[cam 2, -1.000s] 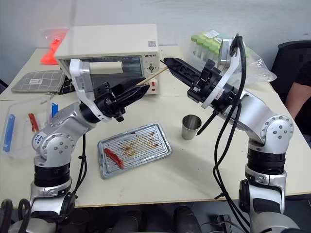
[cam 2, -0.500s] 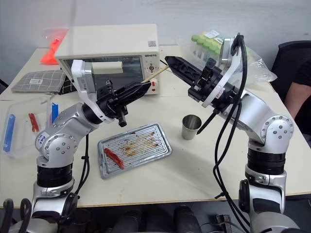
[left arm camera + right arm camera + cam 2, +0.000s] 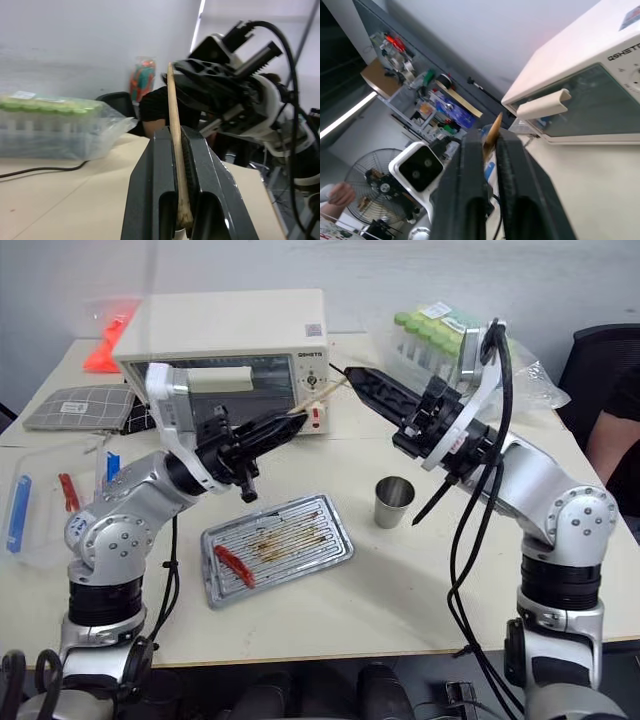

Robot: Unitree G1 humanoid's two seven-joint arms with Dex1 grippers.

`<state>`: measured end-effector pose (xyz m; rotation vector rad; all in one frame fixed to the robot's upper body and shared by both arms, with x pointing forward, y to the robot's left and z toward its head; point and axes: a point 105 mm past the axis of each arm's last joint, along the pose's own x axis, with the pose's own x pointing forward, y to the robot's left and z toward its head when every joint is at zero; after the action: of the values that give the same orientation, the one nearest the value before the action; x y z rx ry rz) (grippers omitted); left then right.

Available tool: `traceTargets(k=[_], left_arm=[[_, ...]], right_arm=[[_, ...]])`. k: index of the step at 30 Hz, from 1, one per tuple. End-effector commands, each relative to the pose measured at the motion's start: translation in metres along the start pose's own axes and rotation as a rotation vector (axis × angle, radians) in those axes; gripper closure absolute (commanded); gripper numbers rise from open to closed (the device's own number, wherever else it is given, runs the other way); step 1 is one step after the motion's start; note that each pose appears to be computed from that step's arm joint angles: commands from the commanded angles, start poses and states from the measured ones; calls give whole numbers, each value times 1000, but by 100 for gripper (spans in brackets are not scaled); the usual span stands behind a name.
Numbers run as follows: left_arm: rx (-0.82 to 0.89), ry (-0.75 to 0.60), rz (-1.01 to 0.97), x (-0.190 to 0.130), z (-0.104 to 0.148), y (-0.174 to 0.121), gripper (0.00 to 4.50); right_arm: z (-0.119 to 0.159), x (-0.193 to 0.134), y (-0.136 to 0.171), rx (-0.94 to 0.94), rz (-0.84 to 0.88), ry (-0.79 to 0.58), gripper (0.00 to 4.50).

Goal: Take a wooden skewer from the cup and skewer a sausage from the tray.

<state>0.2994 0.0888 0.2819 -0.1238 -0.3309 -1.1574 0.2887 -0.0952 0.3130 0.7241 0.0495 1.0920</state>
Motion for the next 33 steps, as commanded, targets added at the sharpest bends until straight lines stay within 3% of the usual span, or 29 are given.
traceTargets(k=[1,2,8,12,21,25,28,33], left_arm=[[41,10,16,-13,12,1,450],[44,27,21,-20,13,1,450],[64,126,67,-56,23,0,450],[78,239,160,-104,40,-4,450],[80,351,396,-185,75,-2,450],[79,384,450,-203,77,-8,450],[73,394,469,-209,79,-10,450],[69,416,464,-211,78,-12,450]], right_arm=[[-4,1,12,-119,21,54,282],[-6,1,11,-149,10,75,252],[-23,1,-4,-366,-81,232,252],[-41,9,-9,-524,-98,359,252],[-83,28,-24,-641,-50,509,252],[-116,36,-27,-658,-10,620,173],[-140,40,-33,-679,2,715,88],[-179,54,-33,-734,78,808,88]])
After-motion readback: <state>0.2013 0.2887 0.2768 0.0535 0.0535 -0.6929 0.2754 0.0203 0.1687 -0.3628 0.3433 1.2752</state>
